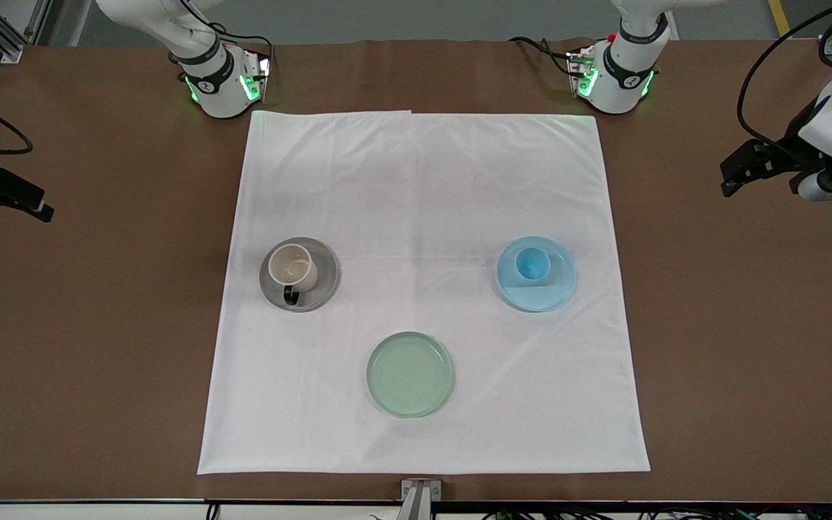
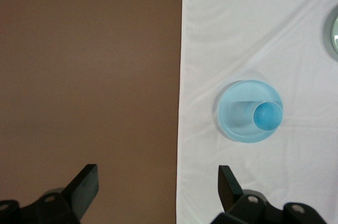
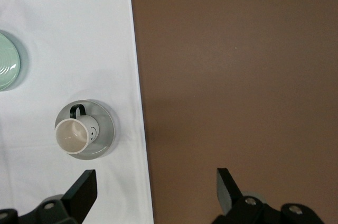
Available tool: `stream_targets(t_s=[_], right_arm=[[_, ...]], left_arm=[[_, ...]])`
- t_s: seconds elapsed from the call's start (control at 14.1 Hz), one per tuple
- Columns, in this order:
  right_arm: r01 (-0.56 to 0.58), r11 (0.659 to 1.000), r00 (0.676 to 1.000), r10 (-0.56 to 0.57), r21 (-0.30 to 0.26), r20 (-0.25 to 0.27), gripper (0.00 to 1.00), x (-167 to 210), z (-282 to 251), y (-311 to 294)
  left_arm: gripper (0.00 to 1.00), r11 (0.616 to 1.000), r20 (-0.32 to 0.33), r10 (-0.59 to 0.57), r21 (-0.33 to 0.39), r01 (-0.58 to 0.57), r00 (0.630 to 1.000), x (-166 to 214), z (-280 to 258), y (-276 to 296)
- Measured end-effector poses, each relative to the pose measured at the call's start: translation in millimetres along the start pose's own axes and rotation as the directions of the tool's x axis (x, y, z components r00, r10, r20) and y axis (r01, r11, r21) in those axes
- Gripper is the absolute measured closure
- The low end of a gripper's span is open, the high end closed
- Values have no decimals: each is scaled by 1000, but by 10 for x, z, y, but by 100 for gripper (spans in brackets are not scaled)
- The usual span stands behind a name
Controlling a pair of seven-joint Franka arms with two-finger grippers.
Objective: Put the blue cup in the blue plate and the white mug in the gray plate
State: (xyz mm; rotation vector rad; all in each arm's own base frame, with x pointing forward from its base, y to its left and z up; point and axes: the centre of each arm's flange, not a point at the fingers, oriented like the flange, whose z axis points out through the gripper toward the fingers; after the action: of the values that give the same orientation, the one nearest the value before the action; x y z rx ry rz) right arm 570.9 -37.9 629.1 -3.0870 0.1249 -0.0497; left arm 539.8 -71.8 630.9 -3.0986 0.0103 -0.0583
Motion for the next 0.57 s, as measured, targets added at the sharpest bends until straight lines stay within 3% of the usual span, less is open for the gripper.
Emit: stream_targets(t_s=[0.57], right_arm=[[-7,1000,1000,7,10,1,0,8,1,57]], left_arm=[[0,1000,18,10,4,-11,1000,-64,-35,56]])
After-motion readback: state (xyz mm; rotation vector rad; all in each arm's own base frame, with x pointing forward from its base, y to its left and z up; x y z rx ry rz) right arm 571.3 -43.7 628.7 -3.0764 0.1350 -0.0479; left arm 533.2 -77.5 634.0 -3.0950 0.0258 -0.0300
